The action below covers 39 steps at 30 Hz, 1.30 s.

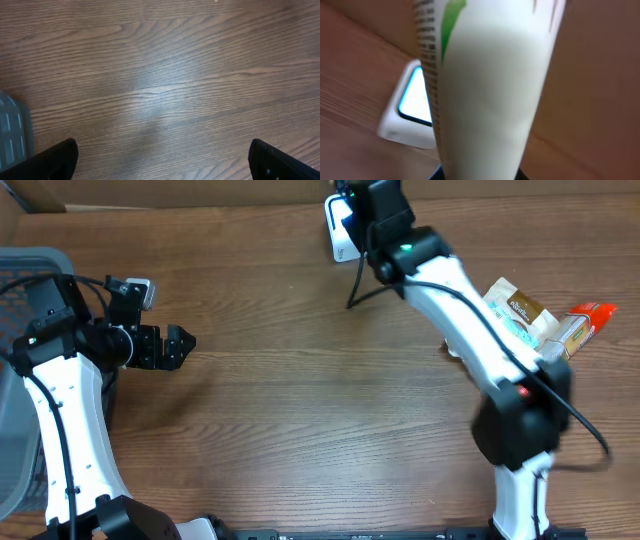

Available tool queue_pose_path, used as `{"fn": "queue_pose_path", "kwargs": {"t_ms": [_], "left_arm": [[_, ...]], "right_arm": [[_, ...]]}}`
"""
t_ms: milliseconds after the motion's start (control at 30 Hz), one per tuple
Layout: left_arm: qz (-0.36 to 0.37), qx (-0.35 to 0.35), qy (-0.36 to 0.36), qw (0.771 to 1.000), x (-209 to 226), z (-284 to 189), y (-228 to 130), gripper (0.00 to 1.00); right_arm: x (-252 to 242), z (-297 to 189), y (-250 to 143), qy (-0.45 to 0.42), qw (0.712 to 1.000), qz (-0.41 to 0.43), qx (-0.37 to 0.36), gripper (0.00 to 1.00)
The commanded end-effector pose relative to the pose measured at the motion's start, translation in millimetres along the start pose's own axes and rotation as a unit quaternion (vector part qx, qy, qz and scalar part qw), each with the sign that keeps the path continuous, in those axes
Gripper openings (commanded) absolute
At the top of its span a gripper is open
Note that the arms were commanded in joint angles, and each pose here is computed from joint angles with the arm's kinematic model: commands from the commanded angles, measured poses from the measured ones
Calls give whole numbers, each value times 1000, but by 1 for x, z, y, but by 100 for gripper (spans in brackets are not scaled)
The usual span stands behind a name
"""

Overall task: Scan the item barcode
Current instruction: 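Carry the lotion tube up and hold it before the scanner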

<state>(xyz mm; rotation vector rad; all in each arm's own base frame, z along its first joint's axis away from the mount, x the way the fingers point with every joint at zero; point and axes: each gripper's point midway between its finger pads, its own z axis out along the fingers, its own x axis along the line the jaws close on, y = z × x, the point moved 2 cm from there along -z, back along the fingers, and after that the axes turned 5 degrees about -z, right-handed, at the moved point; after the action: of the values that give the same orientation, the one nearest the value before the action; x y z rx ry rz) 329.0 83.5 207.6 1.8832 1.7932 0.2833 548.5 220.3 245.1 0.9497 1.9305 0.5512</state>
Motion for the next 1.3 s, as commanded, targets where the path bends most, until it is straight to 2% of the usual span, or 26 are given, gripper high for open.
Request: {"fn": "queue_pose_path", "kwargs": {"t_ms": [0, 200, 367, 633, 1267], "left_arm": [[12, -1, -9, 1000, -4, 2, 2, 100], [12, -1, -9, 1000, -4, 2, 2, 100], [12, -1, -9, 1000, -4, 2, 2, 100], [12, -1, -9, 1000, -4, 2, 2, 100], [12, -1, -9, 1000, -4, 2, 2, 100]], "right_arm": [[-13, 32, -4, -75, 987, -146, 7, 4], [0, 81, -19, -97, 981, -167, -7, 4], [9, 108, -44, -95, 981, -169, 10, 4], [19, 120, -58, -86, 980, -176, 24, 4], [16, 119, -61, -98, 979, -177, 35, 4]]}}
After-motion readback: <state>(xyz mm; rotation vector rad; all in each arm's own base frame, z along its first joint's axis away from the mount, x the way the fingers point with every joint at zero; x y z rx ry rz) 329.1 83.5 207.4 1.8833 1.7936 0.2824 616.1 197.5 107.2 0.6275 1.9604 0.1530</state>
